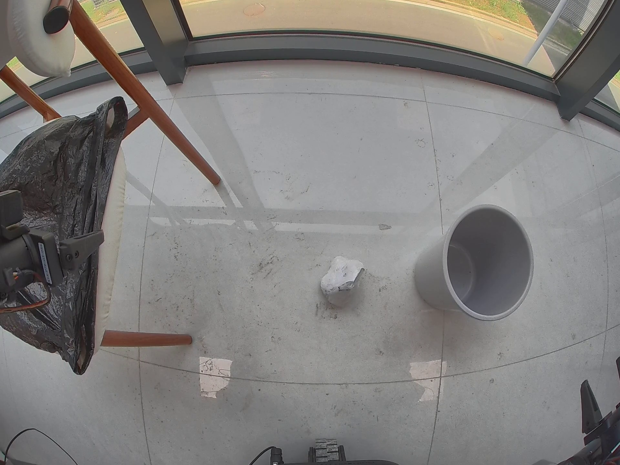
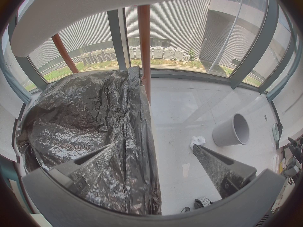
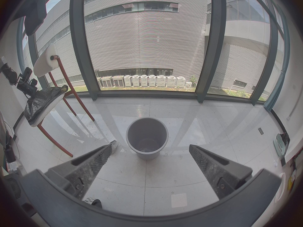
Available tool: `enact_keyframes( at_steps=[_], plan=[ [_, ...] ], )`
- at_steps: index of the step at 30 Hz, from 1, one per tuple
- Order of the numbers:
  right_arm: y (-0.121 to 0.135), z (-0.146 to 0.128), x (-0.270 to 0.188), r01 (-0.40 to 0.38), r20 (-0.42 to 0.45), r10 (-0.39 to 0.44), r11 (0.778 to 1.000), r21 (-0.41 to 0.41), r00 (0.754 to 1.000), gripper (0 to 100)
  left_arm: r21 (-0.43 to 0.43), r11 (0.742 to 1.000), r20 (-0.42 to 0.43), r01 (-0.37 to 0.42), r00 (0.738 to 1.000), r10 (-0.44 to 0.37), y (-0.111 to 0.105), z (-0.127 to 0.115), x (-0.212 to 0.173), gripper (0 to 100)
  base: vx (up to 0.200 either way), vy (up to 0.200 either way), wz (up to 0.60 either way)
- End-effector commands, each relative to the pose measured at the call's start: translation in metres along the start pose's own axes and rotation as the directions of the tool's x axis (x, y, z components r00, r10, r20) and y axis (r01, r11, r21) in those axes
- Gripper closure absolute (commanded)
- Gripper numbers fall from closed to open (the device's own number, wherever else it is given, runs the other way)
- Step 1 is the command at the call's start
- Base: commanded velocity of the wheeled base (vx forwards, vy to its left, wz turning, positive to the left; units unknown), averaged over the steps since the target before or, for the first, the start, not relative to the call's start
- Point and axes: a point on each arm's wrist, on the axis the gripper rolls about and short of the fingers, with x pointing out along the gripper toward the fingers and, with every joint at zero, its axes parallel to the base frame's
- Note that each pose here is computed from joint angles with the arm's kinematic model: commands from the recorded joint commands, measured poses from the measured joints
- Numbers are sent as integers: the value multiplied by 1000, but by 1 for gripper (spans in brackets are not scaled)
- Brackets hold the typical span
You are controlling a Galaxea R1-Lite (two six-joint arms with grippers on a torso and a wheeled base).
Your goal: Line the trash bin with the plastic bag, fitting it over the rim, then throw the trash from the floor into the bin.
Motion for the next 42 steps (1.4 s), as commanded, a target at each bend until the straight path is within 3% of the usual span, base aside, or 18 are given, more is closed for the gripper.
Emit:
enact_keyframes(
  at_steps=[1,17,18,30,37,42],
  plan=[
    [0,-5,1,0,-17,0,1000,5,1000,0,-6,999,-33,-35,999,35,5,-5,27,0,0,0,0],
    [0,-5,1,-2,-17,2,1000,5,1000,0,-3,999,-79,-35,996,34,6,-14,43,0,0,0,0],
    [0,-5,1,0,-17,0,1000,5,1000,0,-3,999,-84,-35,996,34,6,-15,43,100,0,0,0],
    [0,-5,1,0,-17,0,1000,5,1000,0,-10,999,-110,-43,993,41,7,-23,43,100,0,0,0],
    [0,-5,1,0,-17,0,1000,5,1000,0,-16,999,-56,-33,998,32,6,-7,37,100,0,0,0],
    [0,-5,1,0,-17,0,1000,5,1000,0,-72,997,-26,5,1000,-7,3,11,20,100,0,0,0]
  ],
)
